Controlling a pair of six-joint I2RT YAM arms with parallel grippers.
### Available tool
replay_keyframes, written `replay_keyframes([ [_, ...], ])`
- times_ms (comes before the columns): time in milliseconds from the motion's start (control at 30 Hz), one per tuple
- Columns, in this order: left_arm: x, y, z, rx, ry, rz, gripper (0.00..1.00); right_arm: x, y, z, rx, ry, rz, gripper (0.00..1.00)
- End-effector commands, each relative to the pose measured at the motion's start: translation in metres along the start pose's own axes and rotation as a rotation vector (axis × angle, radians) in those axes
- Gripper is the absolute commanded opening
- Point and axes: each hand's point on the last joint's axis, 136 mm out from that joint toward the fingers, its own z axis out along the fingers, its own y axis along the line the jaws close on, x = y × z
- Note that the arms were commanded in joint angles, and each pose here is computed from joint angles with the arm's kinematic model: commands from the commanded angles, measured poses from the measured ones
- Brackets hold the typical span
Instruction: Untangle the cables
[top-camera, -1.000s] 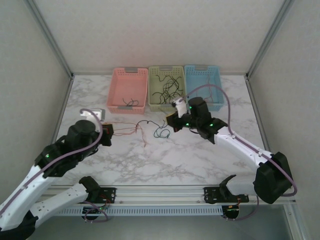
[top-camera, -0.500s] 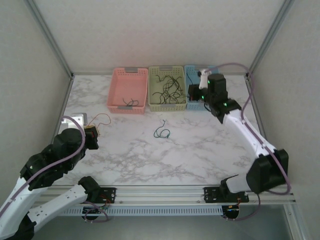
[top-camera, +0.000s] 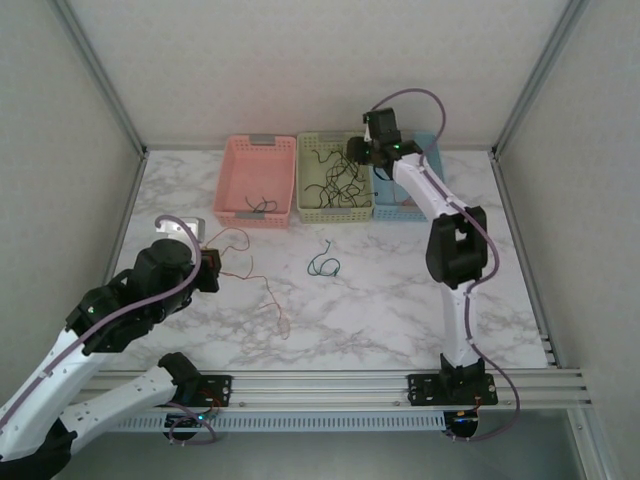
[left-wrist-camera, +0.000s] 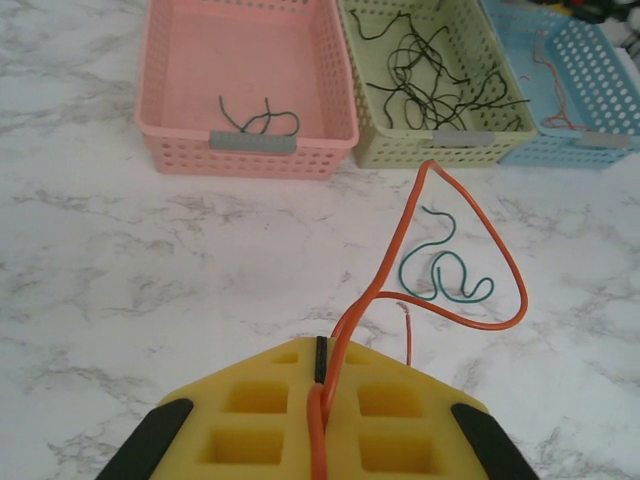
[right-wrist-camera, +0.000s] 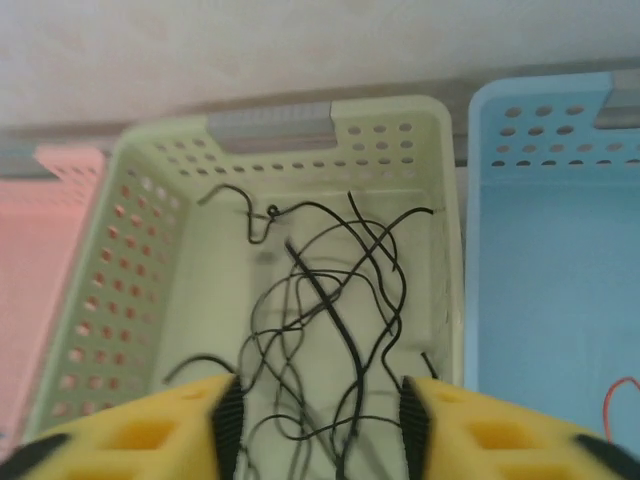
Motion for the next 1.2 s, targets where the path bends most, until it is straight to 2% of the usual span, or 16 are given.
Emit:
replay_keyframes([
  [0,-0.02,-0.019,-0.008,0.09,-0.039,-0.014,0.0,-0.001,0.014,-0.008,0.02,0.032,-0.065,0.56],
  [133,-0.026,-0.047,-0.005,0.2,-0.012,-0.012,0.0,-0.024,0.025,-0.048,-0.01,-0.048,-0.095,0.59],
  [300,-0.055,-0.091,0.001,0.338,-0.021,-0.012,0.0,-0.047,0.019,-0.15,-0.018,-0.24,-0.073,0.59],
  [400,-0.08,-0.118,0.011,0.389,-0.035,0.0,0.0,-0.032,0.001,-0.202,0.01,-0.32,-0.03,0.6],
  [567,-0.132,-0.173,0.035,0.48,-0.069,0.019,0.0,0.024,-0.037,-0.253,0.085,-0.352,0.014,0.6],
  [700,-0.168,-0.222,0.08,0.524,-0.053,0.052,0.0,0.061,-0.06,-0.277,0.136,-0.357,0.024,0.6],
  [833,-0.188,-0.263,0.133,0.556,-0.024,0.062,0.0,0.093,-0.08,-0.282,0.198,-0.321,0.019,0.59],
  [933,-0.201,-0.287,0.168,0.6,-0.032,0.049,0.0,0.113,-0.085,-0.283,0.19,-0.304,0.047,0.59],
  [1167,-0.219,-0.312,0.258,0.744,-0.125,-0.139,0.0,0.139,-0.09,-0.287,0.185,-0.266,0.057,0.59],
])
